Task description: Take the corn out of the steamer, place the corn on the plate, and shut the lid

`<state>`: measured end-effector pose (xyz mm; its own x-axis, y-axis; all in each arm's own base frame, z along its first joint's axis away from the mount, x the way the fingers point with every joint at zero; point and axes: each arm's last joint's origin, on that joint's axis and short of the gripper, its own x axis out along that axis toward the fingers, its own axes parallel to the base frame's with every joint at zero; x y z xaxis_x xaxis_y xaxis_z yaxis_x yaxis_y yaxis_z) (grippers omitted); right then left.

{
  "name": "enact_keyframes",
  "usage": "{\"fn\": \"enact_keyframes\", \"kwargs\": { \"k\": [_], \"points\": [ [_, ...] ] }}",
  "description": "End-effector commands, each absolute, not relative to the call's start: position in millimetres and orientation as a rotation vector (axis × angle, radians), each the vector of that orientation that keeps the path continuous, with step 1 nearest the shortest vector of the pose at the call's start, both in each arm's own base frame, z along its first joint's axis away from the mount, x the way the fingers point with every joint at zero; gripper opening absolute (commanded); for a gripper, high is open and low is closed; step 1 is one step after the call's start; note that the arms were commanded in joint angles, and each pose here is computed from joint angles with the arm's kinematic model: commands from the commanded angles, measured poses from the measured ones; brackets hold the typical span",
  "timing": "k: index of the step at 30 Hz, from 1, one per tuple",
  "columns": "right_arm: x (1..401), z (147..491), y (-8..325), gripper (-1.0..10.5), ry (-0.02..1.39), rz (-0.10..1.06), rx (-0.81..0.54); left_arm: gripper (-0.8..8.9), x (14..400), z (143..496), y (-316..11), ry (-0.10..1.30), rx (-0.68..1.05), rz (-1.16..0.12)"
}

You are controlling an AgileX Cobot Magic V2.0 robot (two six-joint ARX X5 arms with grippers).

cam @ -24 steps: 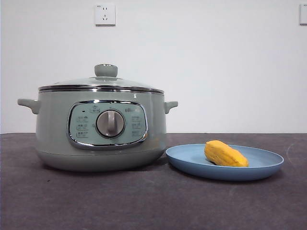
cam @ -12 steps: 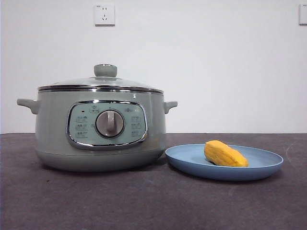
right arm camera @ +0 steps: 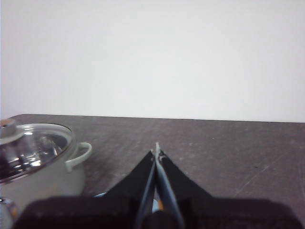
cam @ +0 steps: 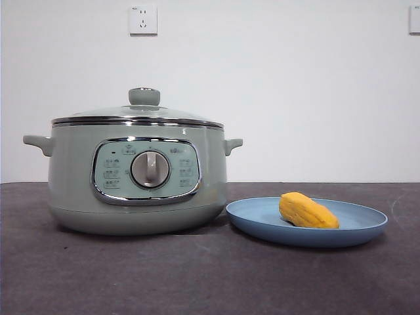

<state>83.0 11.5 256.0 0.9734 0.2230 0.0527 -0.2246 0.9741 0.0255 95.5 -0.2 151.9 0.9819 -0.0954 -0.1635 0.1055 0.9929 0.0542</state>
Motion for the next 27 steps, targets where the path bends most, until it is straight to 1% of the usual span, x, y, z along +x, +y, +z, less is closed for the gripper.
{"fn": "enact_keyframes", "kwargs": {
  "k": [1, 5, 8, 12, 21, 27],
  "points": [
    [87.3, 231.8, 10.1, 0.0, -0.047, 0.176, 0.031, -0.04, 96.0, 148.0, 0.1, 0.168, 0.056, -0.098],
    [90.1, 206.0, 9.4, 0.0, -0.017, 0.146, 0.037, -0.04, 96.0, 148.0, 0.1, 0.168, 0.056, -0.098],
    [91.2, 192.8, 9.1, 0.0, -0.001, 0.131, 0.037, -0.03, 96.0, 148.0, 0.1, 0.169, 0.056, -0.097],
    [91.7, 182.4, 9.1, 0.0, 0.006, 0.131, 0.038, -0.03, 96.0, 148.0, 0.1, 0.168, 0.056, -0.097],
    [96.4, 154.5, 9.5, 0.0, 0.111, 0.127, 0.069, -0.03, 96.0, 148.0, 0.1, 0.169, 0.056, -0.098],
    [95.6, 148.6, 9.5, 0.0, 0.173, 0.124, 0.068, -0.04, 96.0, 148.0, 0.1, 0.168, 0.056, -0.098]
  ]
}}
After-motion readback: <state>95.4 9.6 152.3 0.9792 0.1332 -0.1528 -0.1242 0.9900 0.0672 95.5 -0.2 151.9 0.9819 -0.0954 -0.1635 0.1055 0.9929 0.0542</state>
